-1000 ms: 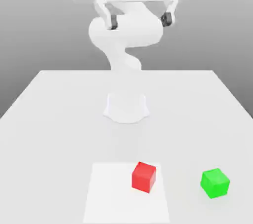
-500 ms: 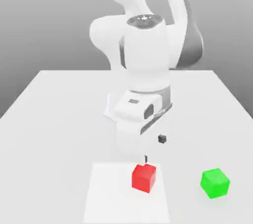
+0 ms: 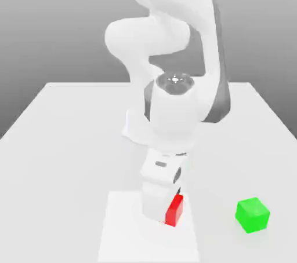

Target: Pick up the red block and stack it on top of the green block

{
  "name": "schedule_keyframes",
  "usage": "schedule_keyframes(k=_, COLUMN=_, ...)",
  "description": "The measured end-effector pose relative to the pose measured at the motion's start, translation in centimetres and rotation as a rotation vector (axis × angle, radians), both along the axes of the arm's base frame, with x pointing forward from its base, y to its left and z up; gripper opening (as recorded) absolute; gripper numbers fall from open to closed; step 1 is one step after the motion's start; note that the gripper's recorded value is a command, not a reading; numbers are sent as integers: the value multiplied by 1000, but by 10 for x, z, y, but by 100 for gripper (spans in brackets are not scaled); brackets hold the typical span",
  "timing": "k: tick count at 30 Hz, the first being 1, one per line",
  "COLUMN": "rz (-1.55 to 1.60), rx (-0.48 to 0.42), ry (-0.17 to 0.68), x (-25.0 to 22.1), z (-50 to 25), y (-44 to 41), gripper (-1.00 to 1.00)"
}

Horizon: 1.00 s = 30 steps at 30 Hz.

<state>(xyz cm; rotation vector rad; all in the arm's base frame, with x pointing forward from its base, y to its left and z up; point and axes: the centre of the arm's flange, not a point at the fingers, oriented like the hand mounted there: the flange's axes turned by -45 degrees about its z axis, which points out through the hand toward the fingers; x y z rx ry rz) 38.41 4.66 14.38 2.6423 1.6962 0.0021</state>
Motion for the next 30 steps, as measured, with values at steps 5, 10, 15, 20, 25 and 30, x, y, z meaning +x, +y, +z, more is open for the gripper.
schedule_keyframes(k=5, rz=0, rx=0, ry=3, x=0, z=0, y=0, gripper=-100)
schedule_keyframes(k=10, rz=3, rx=-1, ry=-5, x=4, z=16, y=0, gripper=-100)
schedule_keyframes(k=15, rz=4, rx=-2, ry=-9, x=5, z=44, y=0, gripper=-100)
schedule_keyframes(k=20, rz=2, rx=0, ry=1, x=0, z=63, y=0, gripper=-100)
schedule_keyframes(k=25, rz=260, rx=-4, ry=1, x=9, z=78, y=70, gripper=-100)
schedule_keyframes(k=30, rz=536, rx=-4, ry=2, x=9, z=94, y=147, gripper=-100)
